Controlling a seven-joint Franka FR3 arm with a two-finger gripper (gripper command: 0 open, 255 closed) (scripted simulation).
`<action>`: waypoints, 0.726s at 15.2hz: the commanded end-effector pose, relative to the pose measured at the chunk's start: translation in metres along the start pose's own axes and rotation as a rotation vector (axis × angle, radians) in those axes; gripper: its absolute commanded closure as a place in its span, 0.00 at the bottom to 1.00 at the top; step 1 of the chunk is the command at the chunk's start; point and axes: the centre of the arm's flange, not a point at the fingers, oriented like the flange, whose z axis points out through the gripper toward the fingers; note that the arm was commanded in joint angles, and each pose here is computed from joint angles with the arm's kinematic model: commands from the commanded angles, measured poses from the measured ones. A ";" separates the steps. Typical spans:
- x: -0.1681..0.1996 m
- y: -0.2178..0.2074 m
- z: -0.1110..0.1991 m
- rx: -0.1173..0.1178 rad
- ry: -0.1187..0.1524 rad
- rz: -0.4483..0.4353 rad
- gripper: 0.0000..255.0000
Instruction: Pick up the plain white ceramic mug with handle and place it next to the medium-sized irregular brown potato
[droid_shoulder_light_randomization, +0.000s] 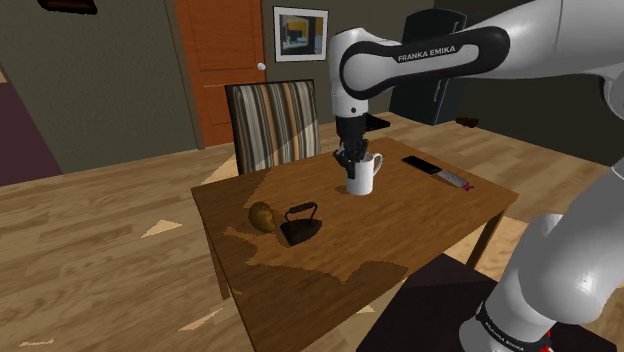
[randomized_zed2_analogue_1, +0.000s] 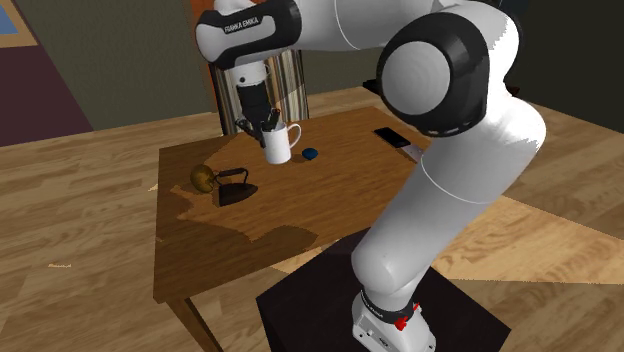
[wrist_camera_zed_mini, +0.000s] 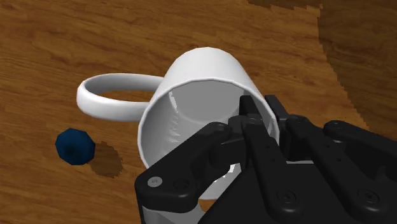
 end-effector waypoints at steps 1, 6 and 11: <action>0.007 -0.025 -0.001 0.000 0.000 0.001 1.00; 0.027 -0.087 -0.006 0.000 0.000 0.001 1.00; 0.047 -0.150 -0.011 0.000 0.000 0.001 1.00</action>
